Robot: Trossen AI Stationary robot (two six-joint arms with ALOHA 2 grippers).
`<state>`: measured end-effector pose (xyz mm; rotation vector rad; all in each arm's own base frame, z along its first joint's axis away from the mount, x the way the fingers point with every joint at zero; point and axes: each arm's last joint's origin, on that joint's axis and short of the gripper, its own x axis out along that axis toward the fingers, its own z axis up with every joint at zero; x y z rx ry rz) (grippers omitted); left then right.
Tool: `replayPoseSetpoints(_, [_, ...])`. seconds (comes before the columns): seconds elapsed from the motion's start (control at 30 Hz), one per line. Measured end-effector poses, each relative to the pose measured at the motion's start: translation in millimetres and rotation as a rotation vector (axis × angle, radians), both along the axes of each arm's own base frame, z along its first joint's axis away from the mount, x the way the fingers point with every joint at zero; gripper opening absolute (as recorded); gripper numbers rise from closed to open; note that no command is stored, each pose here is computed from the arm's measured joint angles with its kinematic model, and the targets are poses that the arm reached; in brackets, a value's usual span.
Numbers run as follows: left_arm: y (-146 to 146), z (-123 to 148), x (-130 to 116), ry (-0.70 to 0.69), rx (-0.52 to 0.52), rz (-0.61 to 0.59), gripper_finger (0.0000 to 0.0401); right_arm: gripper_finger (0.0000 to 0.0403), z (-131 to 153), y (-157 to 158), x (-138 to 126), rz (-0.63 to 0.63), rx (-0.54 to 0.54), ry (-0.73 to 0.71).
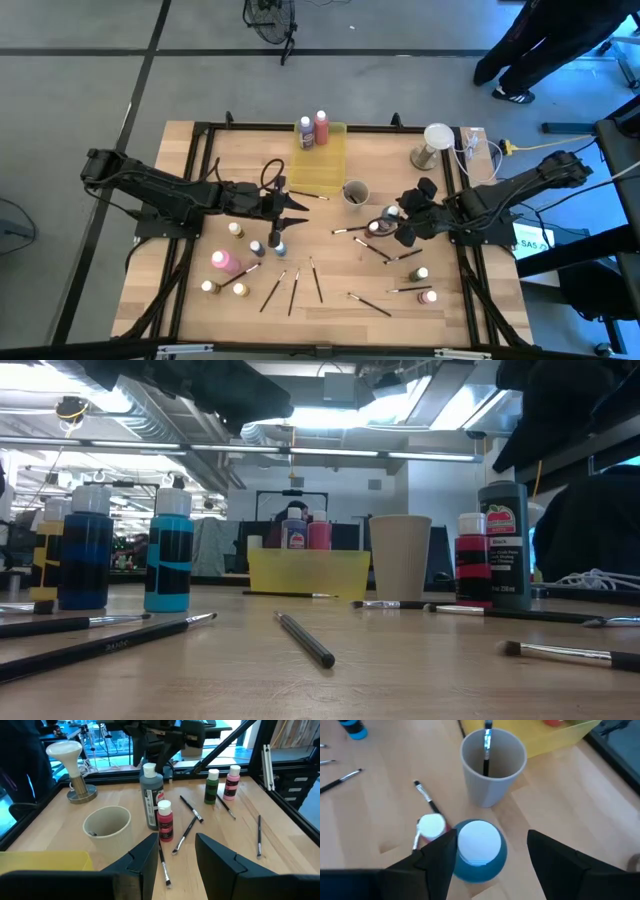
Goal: Pick & Place Paint Supplies
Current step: Put the large black paint bottle into the yellow bin
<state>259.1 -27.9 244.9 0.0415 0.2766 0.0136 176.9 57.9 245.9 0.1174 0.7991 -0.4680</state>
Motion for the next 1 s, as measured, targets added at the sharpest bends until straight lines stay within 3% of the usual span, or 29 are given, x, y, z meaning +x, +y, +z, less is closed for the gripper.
replayPoseSetpoints(1.0, [-0.1,3.7,0.9,-0.037,0.012,-0.005,0.0125,0.0209,-11.6,-0.6,12.9,-0.065,0.006,0.031])
